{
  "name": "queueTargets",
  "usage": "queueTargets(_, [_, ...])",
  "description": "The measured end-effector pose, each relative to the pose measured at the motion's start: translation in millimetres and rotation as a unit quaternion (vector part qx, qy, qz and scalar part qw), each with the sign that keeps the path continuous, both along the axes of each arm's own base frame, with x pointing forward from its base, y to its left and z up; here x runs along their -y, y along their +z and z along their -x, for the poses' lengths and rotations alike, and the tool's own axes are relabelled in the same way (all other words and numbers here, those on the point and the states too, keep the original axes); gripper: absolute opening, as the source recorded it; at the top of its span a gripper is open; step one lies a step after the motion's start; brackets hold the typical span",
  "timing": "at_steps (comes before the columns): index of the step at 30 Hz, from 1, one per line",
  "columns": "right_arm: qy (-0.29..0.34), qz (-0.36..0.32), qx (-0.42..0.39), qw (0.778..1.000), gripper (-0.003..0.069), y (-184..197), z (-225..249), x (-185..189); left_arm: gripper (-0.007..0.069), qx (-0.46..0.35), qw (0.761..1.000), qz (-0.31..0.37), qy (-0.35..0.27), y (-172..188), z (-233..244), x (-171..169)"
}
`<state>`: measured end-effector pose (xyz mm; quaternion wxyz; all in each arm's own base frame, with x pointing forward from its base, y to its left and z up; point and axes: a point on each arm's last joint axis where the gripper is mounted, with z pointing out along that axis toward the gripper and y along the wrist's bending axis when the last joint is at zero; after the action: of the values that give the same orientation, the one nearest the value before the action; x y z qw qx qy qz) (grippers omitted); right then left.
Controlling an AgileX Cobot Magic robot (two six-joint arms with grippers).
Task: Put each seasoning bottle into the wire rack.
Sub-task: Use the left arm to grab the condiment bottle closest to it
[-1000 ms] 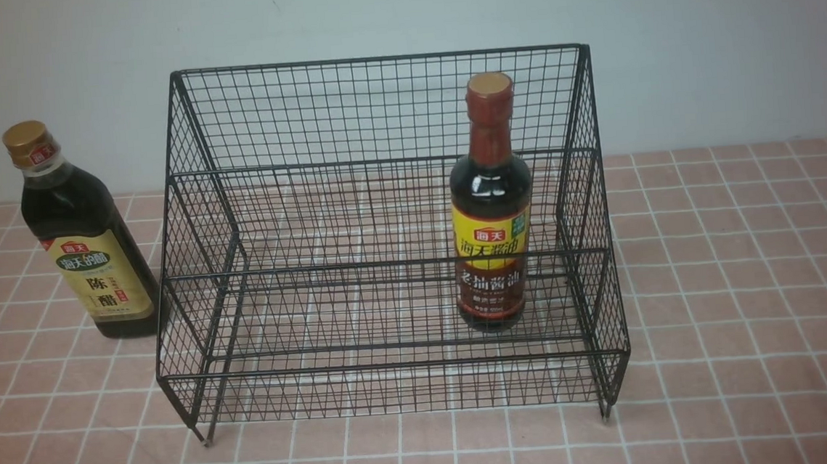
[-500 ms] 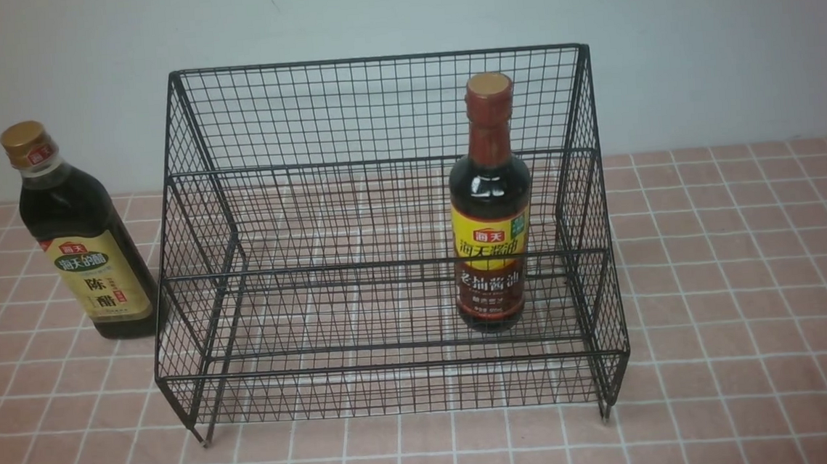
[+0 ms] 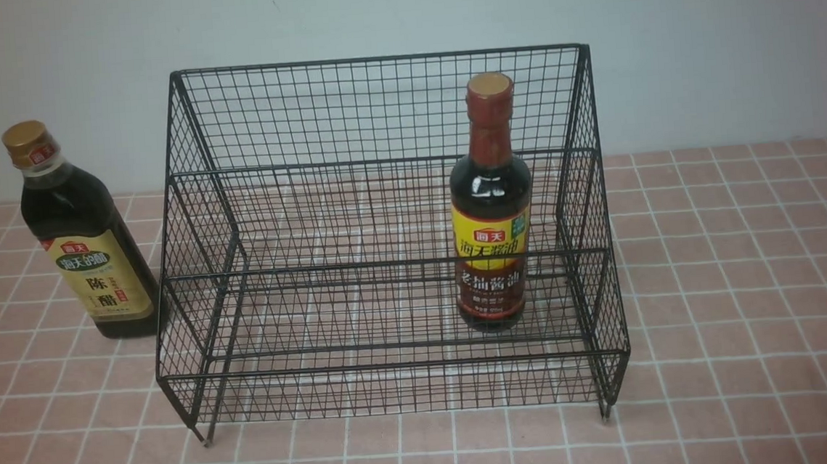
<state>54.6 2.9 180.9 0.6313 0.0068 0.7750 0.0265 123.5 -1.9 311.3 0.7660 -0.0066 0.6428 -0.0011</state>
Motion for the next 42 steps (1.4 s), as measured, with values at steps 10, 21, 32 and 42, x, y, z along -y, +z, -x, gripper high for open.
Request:
queueTargets(10, [0.000,0.000,0.000,1.000,-0.0014,0,0,0,0.0298,-0.113,0.991,0.067,0.025,11,-99,1])
queueTargets(21, [0.000,0.000,0.000,1.000,-0.0014,0,0,0,0.0581,-0.154,0.981,0.081,0.082,3,-169,-21])
queueTargets(32, [0.000,0.000,0.000,1.000,-0.0014,0,0,0,0.0584,-0.196,0.975,0.055,0.089,-24,-206,-23])
queueTargets(42, [0.000,0.000,0.000,1.000,-0.0014,0,0,0,0.0518,-0.219,0.969,0.051,0.099,-48,-219,-24])
